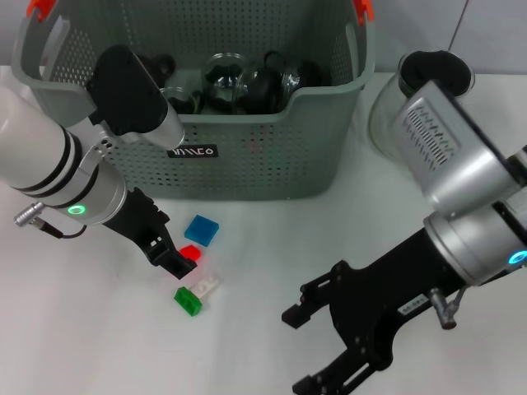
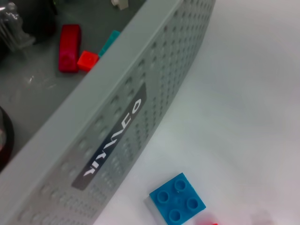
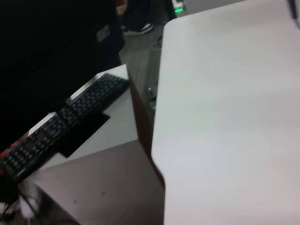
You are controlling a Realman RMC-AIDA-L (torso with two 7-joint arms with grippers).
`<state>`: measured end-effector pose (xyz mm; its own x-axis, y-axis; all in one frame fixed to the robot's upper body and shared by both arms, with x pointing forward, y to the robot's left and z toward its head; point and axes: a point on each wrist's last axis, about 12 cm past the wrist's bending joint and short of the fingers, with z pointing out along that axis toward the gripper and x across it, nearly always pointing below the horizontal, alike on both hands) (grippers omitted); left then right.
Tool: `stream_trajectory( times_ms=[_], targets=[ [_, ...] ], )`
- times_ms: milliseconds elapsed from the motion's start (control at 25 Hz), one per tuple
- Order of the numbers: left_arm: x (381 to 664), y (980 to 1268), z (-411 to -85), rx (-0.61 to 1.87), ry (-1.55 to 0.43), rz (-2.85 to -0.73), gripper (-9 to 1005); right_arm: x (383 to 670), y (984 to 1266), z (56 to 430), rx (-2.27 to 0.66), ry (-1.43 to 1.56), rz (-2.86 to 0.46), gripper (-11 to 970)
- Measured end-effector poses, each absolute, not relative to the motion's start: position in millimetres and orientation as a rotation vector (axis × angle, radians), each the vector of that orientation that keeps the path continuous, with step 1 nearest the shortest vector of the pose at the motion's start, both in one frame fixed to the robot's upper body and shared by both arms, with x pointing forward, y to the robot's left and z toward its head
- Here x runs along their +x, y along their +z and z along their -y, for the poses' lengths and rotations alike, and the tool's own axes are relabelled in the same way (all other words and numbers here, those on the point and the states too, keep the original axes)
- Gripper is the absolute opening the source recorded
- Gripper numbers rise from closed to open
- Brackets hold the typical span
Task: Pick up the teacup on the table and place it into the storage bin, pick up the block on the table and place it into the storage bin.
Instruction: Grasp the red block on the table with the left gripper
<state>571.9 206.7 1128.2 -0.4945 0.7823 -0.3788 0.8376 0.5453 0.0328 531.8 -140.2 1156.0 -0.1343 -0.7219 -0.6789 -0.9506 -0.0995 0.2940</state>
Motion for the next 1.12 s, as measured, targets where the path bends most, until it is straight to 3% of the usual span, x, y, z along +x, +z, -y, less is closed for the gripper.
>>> stream_trajectory(
  times_ms=[1120],
  targets=[
    [572,1121,-204,1.329,-0.233,-2.465,900,529,1161,124,-1.922,1.07,-1.854,884]
  ],
)
